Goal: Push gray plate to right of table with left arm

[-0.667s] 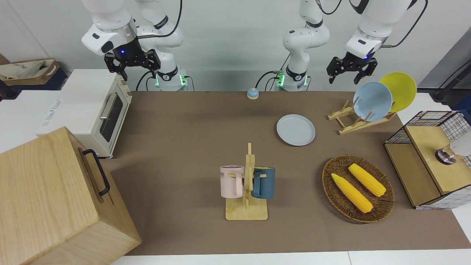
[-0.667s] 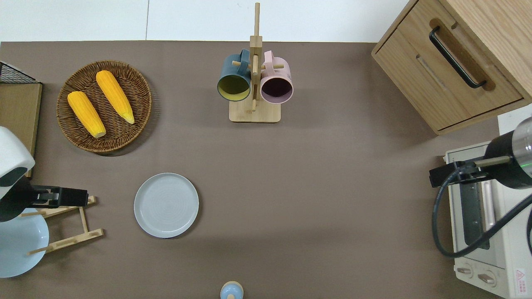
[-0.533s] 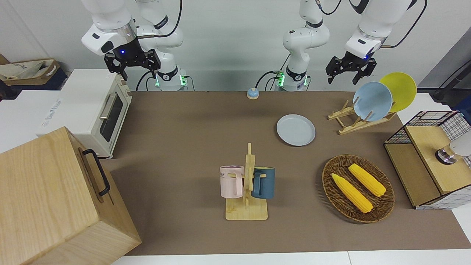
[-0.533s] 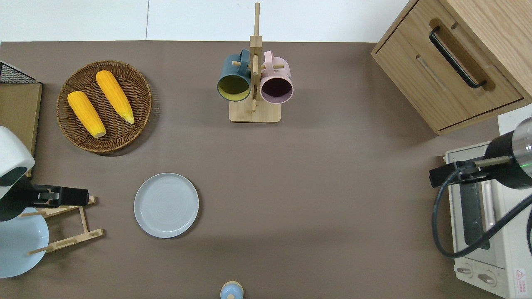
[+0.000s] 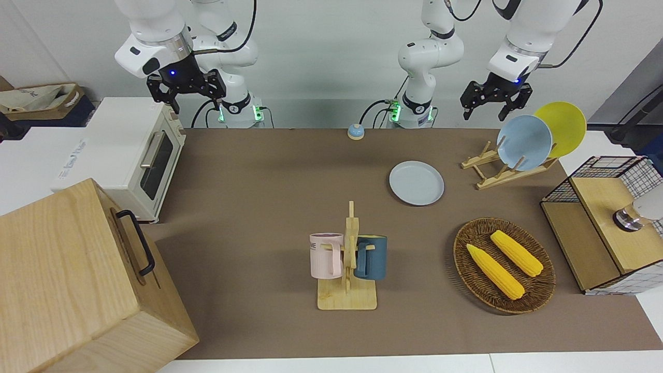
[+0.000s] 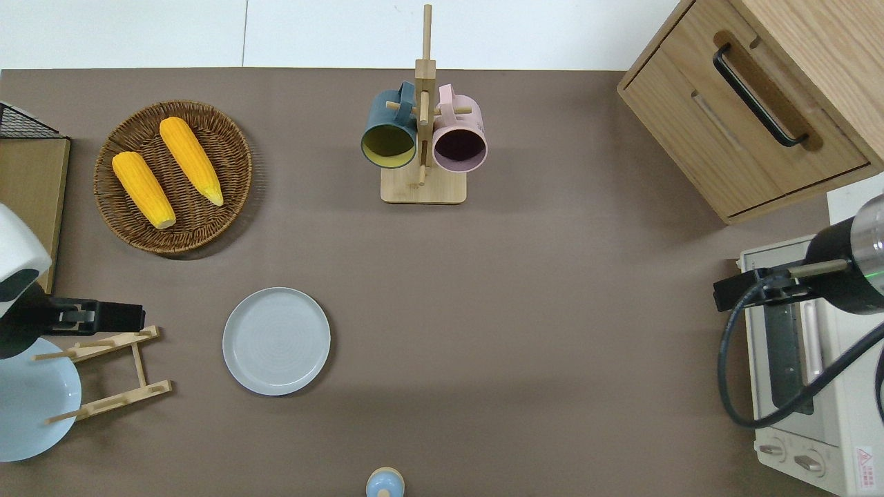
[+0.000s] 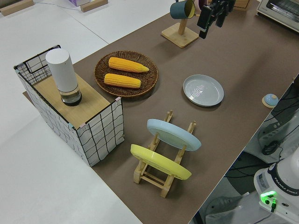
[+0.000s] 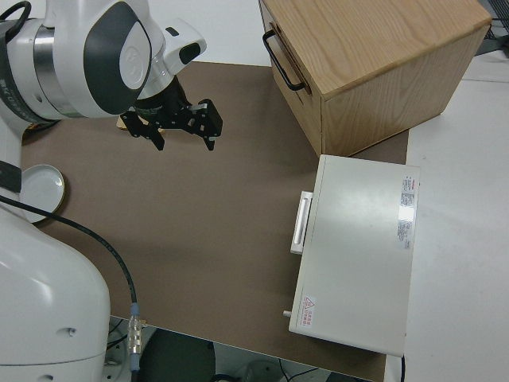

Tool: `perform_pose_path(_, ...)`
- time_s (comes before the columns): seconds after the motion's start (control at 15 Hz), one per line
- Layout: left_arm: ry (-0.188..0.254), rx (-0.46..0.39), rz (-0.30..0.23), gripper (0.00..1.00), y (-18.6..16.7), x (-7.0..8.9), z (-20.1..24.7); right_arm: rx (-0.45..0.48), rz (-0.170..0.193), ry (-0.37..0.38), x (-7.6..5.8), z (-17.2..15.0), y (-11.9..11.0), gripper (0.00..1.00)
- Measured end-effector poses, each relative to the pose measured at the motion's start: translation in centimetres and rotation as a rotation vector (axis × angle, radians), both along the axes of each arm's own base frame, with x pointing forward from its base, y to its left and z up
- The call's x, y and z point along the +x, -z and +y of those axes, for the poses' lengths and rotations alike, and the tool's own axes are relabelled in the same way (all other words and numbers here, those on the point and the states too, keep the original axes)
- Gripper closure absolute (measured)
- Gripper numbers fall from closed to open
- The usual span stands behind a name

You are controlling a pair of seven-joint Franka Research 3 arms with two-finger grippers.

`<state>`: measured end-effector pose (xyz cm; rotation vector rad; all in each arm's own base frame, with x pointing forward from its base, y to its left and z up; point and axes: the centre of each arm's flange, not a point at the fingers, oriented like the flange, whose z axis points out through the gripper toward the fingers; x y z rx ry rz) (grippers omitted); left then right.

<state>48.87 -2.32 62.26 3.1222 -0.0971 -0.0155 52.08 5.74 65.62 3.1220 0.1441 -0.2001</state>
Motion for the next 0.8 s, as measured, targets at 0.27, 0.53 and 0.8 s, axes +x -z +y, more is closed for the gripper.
perform_pose_path(0.27, -0.009, -0.015, -0.018, 0.01, -1.3, 2.0, 1.0, 0.0, 0.0, 0.0, 0.0, 0.0, 0.0, 0.01)
perform_pose_path(0.53, -0.006, -0.024, -0.011, 0.01, -1.1, 3.4, 1.1, 0.0, 0.0, 0.0, 0.0, 0.0, 0.0, 0.01)
perform_pose_path(0.8, 0.001, -0.026, -0.001, 0.01, -0.5, 3.8, 0.8, 0.0, 0.0, 0.0, 0.0, 0.0, 0.0, 0.01)
